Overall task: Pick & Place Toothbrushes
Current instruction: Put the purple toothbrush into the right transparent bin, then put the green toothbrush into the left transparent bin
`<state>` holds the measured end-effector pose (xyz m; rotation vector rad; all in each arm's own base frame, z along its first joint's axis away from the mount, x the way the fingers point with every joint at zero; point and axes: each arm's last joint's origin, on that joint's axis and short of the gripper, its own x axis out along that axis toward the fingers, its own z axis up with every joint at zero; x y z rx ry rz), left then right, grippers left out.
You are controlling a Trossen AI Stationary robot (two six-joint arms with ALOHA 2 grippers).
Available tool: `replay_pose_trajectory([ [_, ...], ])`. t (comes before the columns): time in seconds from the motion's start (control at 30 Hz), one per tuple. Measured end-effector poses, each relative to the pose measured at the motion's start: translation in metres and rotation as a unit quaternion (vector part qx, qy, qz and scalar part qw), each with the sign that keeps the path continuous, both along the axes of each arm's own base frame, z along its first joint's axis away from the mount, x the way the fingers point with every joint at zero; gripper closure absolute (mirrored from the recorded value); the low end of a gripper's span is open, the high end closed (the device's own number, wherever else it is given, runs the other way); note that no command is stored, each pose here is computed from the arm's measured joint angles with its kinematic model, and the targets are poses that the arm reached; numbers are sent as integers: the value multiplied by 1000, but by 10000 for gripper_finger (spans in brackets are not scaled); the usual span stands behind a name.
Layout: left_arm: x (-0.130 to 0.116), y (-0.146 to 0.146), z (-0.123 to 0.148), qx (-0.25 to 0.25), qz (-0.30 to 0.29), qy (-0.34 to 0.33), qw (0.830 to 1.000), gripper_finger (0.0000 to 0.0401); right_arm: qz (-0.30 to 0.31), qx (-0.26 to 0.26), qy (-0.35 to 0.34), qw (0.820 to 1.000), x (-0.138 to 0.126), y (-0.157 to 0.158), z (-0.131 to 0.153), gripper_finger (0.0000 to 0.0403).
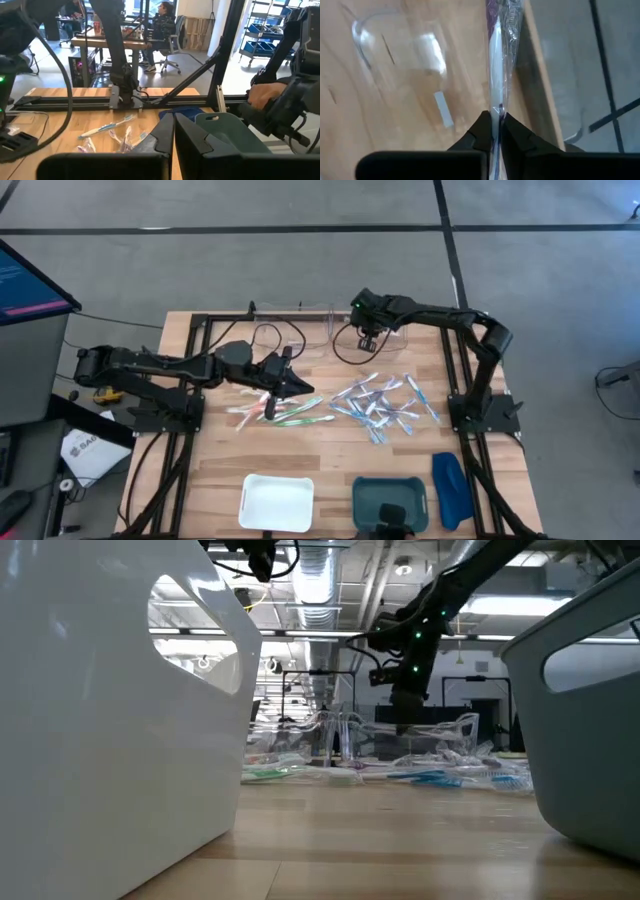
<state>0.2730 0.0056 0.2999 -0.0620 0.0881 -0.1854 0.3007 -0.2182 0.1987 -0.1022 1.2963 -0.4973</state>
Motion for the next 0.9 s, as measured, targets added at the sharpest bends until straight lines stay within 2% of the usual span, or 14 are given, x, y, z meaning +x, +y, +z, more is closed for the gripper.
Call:
replay_pose_trajectory([
  [0.37, 0, 0, 0, 0, 0, 0, 1000, 393, 23, 50, 39, 998, 7, -2, -16, 380],
  [0.9, 0, 0, 0, 0, 0, 0, 1000, 393, 49, 44, 37, 997, 15, 10, -12, 301],
])
